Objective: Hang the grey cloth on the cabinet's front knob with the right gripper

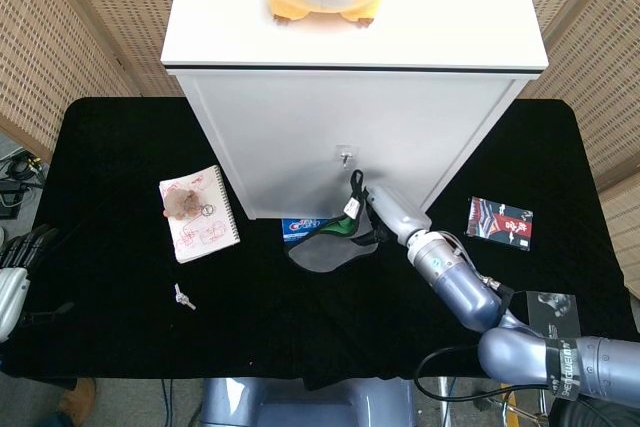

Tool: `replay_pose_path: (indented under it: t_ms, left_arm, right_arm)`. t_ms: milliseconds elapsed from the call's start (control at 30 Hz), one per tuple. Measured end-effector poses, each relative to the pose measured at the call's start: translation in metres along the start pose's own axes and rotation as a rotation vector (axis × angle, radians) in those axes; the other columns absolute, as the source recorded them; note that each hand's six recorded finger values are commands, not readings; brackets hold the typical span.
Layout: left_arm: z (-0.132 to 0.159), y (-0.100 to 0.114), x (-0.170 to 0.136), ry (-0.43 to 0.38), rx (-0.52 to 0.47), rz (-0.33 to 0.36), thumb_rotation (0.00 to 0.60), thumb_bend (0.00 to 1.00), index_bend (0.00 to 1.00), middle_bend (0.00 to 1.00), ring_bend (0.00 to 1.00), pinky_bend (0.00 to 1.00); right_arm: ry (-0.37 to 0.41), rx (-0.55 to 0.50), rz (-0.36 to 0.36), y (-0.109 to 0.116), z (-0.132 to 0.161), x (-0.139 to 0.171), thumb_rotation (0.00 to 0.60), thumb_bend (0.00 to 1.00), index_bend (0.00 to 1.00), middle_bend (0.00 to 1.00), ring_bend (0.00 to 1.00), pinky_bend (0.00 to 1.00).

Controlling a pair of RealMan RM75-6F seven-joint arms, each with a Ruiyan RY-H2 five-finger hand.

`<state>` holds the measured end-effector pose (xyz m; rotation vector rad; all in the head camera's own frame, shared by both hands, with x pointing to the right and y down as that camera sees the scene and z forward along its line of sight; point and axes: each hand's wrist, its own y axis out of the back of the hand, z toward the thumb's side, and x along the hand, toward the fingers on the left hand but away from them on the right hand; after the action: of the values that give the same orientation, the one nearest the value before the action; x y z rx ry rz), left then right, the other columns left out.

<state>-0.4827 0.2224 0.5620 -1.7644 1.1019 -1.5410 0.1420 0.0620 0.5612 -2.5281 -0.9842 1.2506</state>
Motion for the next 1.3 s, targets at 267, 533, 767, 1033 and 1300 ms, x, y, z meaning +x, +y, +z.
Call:
replay_pose_path:
  t_ms: [267, 533, 767, 1033, 1300]
  left_arm:
    - [-0.001, 0.000, 0.001, 0.002, -0.001, -0.001, 0.600, 0.00, 0.00, 0.00, 0.00, 0.00]
    - [-0.002, 0.001, 0.001, 0.004, -0.004, 0.001, 0.600, 0.00, 0.00, 0.00, 0.00, 0.00]
    - [-0.001, 0.000, 0.001, 0.002, -0.002, -0.002, 0.600, 0.00, 0.00, 0.00, 0.00, 0.00]
    - [-0.001, 0.000, 0.001, 0.003, -0.001, -0.001, 0.600, 0.00, 0.00, 0.00, 0.00, 0.00]
    - [-0.002, 0.001, 0.001, 0.004, -0.002, 0.000, 0.600, 0.00, 0.00, 0.00, 0.00, 0.00]
  right_arm:
    - [-0.030, 0.003, 0.011, -0.002, 0.010, -0.011, 0.600, 0.71, 1.00, 1.00, 1.00, 1.00]
    - [-0.073, -0.011, 0.029, -0.008, 0.005, -0.017, 0.600, 0.71, 1.00, 1.00, 1.00, 1.00]
    - [-0.086, -0.007, 0.038, -0.008, 0.002, -0.017, 0.600, 0.71, 1.00, 1.00, 1.00, 1.00]
    - [-0.090, -0.012, 0.042, -0.008, 0.002, -0.017, 0.600, 0.71, 1.00, 1.00, 1.00, 1.00]
    - [-0.090, -0.021, 0.033, -0.005, 0.002, -0.018, 0.600, 0.71, 1.00, 1.00, 1.00, 1.00]
